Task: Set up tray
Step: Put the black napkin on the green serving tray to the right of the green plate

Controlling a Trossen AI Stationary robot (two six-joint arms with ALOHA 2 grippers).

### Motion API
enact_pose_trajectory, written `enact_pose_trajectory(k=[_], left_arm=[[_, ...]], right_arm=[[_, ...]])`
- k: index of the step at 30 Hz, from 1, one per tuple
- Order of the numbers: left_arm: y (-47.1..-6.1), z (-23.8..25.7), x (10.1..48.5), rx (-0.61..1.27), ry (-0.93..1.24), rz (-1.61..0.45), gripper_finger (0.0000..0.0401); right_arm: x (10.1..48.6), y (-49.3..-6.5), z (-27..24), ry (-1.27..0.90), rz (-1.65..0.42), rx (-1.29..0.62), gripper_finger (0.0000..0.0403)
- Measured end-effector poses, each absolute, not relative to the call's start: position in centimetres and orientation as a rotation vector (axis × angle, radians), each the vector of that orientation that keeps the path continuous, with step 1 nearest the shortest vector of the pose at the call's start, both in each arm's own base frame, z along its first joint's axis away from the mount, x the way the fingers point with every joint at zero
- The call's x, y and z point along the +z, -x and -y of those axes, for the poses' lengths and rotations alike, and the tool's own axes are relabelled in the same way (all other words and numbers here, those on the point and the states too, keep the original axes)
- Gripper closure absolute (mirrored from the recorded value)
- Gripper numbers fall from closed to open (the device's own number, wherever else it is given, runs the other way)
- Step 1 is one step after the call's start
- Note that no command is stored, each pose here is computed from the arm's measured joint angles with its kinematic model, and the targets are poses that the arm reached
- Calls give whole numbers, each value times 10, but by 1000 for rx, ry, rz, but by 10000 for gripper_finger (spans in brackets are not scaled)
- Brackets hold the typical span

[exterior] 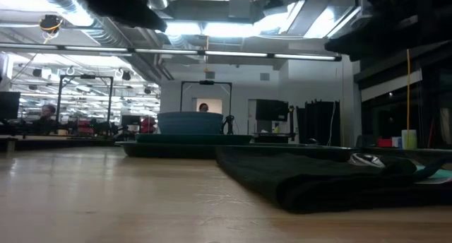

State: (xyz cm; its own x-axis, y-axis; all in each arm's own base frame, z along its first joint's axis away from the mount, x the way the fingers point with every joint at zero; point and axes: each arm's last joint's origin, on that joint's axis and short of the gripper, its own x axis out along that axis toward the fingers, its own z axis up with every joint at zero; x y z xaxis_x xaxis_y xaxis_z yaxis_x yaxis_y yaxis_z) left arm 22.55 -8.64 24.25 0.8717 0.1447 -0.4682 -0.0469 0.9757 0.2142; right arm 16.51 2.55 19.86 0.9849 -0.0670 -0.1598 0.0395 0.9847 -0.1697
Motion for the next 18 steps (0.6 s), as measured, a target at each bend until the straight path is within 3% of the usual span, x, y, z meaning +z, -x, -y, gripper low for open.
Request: enact_pose_trajectory(k=[11,18], left_arm=[[-202,87,219,157,-88,-326,398],[-202,88,221,145,-22,-308,398]], right_arm=[[239,-202,-76,166,-415,49,399],[237,-235,-132,183,-606,57,399]])
